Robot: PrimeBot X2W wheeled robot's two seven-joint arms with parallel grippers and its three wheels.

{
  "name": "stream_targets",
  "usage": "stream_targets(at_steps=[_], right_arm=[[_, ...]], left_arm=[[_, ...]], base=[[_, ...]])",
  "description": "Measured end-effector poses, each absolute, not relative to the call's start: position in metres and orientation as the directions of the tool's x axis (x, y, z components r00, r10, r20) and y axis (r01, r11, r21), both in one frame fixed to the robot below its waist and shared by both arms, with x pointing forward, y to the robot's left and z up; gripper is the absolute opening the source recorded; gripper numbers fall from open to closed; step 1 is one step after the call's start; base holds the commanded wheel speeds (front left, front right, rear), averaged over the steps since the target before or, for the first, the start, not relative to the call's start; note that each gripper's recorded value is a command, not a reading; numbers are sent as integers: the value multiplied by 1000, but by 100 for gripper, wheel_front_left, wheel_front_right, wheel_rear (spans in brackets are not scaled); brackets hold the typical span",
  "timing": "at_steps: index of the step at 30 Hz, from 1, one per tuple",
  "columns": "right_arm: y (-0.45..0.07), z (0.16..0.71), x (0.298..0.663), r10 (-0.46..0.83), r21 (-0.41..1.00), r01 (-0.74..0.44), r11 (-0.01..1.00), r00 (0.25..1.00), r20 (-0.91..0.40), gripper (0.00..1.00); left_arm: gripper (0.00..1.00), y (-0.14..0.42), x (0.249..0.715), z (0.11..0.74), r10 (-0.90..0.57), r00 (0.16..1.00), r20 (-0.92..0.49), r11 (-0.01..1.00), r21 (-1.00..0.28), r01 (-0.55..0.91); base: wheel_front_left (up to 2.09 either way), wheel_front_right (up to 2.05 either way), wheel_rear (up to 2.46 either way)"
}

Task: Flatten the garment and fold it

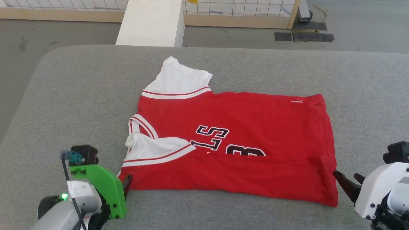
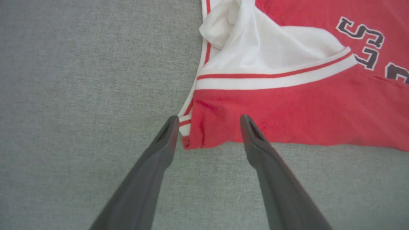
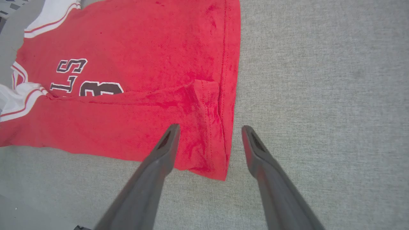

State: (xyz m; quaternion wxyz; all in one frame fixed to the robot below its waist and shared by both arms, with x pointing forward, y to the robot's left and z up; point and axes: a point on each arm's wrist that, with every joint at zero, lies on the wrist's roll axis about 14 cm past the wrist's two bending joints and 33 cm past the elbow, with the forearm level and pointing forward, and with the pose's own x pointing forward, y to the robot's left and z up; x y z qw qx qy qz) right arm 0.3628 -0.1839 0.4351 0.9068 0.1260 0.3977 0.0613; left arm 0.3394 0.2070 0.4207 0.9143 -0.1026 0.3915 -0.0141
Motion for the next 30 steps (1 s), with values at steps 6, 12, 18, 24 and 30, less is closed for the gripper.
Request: stream_targets(at_steps=[6,12,18,24,30], right_arm=[[-185,432,361,208,284,3,959,673,-710,100],[-191,427,357,194,286,32,958,665,-721,100],[-198,424,352,174,282,60,958,661,-730,100],[-201,422,343,144,217,37,975,641,-754,100],[-194,410,339,110,119,-24,993,595,-796,100]], left_arm=[[100,202,332,410,-106,640,-761,984,-174,-44],[100,205,332,386,-83,593,-801,986,-150,-66],[0,202,333,370,-100,555,-826,984,-165,-68],[0,195,341,376,-129,604,-786,972,-220,-79],[0,191,341,382,-146,628,-765,965,-250,-81]], base=[[0,0,0],[0,0,0],[0,0,0],[0,0,0],[0,0,0]])
